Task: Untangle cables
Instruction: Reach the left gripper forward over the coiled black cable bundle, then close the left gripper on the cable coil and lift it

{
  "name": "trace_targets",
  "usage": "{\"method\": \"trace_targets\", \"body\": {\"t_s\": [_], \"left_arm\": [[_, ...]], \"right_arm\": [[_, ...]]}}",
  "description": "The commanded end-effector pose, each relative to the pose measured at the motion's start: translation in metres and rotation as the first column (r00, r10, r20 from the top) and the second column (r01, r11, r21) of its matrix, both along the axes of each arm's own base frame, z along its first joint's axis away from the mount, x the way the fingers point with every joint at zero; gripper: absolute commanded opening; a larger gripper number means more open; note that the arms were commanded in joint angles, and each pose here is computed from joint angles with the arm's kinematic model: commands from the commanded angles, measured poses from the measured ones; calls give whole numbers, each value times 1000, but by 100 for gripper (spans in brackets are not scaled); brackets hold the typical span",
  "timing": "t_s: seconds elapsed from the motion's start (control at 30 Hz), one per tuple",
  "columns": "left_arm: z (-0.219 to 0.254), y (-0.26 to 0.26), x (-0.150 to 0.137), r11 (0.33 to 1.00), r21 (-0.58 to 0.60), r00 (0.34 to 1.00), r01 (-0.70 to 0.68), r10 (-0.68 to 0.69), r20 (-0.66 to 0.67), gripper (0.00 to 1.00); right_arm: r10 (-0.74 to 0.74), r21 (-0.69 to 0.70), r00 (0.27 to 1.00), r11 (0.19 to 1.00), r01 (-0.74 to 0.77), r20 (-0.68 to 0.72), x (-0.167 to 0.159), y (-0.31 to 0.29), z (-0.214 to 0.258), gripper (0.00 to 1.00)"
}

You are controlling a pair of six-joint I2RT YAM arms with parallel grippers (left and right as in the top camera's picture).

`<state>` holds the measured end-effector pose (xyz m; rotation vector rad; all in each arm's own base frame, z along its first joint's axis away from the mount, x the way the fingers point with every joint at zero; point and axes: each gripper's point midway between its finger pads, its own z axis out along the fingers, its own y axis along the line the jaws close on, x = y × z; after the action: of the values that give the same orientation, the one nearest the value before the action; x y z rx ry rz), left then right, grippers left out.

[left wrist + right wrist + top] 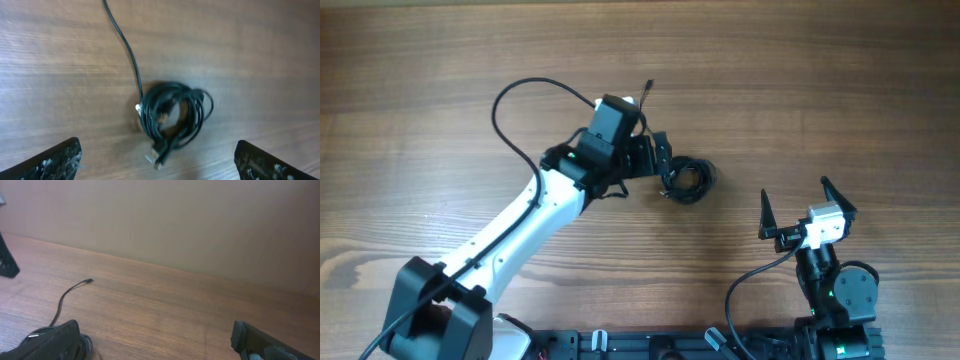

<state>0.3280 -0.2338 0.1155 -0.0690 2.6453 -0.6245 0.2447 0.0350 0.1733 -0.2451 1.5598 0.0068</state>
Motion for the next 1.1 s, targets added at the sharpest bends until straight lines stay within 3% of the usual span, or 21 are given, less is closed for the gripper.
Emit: {"method": "trace_targets", "body": {"t_s": [0.0, 0.17, 0.27, 0.33, 0.47, 0.67, 0.87, 1.07], "left_arm": [[7, -9, 8, 998, 67, 1000, 2, -3, 26, 99], [14, -25, 22, 987, 132, 991, 93, -104, 79, 99], [5, -29, 33, 959, 214, 970, 184, -212, 116, 94], [-8, -28, 40, 909, 315, 934, 273, -328, 139, 89], [-24, -34, 46, 824, 405, 861, 396, -487, 149, 90], [-38, -70, 34, 724, 329, 711, 607, -679, 182, 88], [-59, -73, 33, 713, 313, 709, 628, -689, 147, 79], [-80, -74, 28, 699, 308, 708, 645, -699, 102, 80]], "right_arm": [[11, -5, 1000, 1000, -11, 1, 0, 2, 0, 100], [11, -5, 1000, 1000, -11, 1, 0, 2, 0, 99], [11, -5, 1000, 1000, -11, 1, 0, 2, 0, 100], [11, -5, 1000, 1000, -11, 1, 0, 2, 0, 100], [11, -5, 1000, 1000, -11, 1, 0, 2, 0, 100], [11, -5, 1000, 1000, -11, 1, 0, 2, 0, 100], [11, -5, 1000, 1000, -11, 1, 0, 2, 0, 100], [11, -5, 1000, 1000, -11, 1, 0, 2, 0, 100]]}}
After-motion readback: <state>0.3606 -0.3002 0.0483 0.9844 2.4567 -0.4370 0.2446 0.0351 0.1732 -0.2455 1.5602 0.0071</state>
